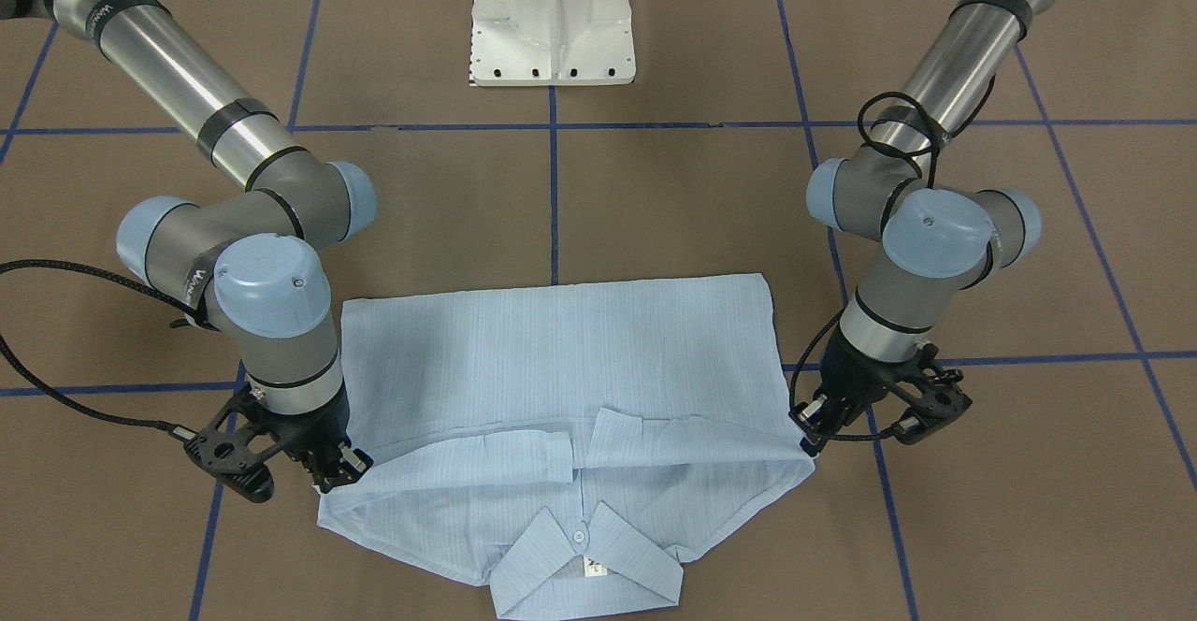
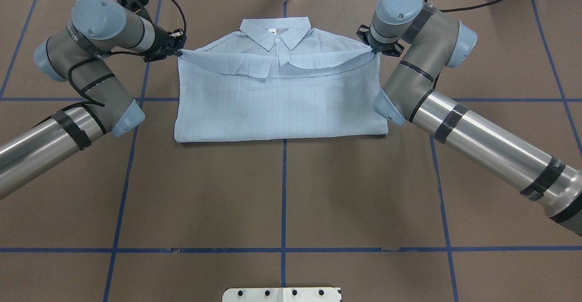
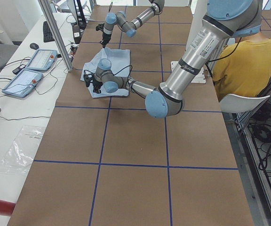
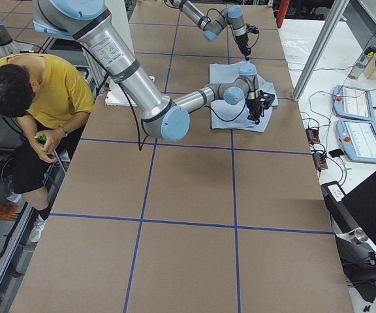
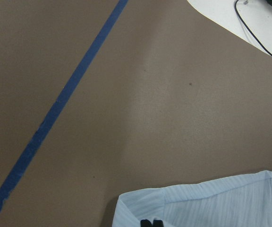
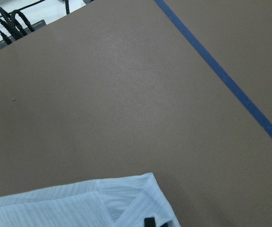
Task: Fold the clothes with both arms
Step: 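Lay the hem down near the collar with both grippers, then open both grippers and lift them away from the collar corners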
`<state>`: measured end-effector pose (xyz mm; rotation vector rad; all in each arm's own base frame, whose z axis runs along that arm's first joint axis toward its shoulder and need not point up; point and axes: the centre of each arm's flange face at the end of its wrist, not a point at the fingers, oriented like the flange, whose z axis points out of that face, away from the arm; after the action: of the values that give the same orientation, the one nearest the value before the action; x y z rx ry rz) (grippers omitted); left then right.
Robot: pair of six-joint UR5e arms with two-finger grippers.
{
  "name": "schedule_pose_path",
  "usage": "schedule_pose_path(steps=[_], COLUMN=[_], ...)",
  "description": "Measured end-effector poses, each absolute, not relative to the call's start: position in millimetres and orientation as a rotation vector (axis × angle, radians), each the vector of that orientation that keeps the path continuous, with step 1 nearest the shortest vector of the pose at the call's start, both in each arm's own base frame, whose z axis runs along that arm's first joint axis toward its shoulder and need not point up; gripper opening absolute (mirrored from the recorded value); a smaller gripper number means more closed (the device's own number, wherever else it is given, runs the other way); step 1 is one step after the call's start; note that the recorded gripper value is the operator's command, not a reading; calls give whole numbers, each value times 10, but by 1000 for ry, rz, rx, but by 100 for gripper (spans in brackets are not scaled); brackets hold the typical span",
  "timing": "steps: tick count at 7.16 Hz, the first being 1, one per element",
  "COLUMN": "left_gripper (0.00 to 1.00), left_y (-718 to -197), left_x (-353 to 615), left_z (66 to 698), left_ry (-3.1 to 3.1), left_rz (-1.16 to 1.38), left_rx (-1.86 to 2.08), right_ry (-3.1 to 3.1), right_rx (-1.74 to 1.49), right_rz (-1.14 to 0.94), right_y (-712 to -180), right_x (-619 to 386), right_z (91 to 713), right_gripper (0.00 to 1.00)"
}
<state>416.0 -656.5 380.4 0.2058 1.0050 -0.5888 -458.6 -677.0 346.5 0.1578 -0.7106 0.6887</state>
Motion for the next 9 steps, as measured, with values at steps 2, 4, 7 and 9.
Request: schedule_pose_path(steps=[2, 4, 7, 9], left_gripper=[0, 2, 22, 25], left_y=[-6560, -6557, -6552, -6555], left_x=[4160, 4157, 4164, 4157], left_z=[3834, 3847, 3838, 3845], left_ry=[1001, 999, 1001, 999], left_rz=[-590, -591, -589, -589], left_rx=[203, 202, 203, 203], right_ry=[-711, -704, -693, -691], right_rx=[156, 150, 142, 146], right_rz=[689, 682, 676, 677], right_y=[-6821, -6801, -6761, -6771], right_x=[-4652, -4729, -4782, -4769], right_z=[3450, 3491, 3576, 3578], right_gripper=[0, 0, 100, 100])
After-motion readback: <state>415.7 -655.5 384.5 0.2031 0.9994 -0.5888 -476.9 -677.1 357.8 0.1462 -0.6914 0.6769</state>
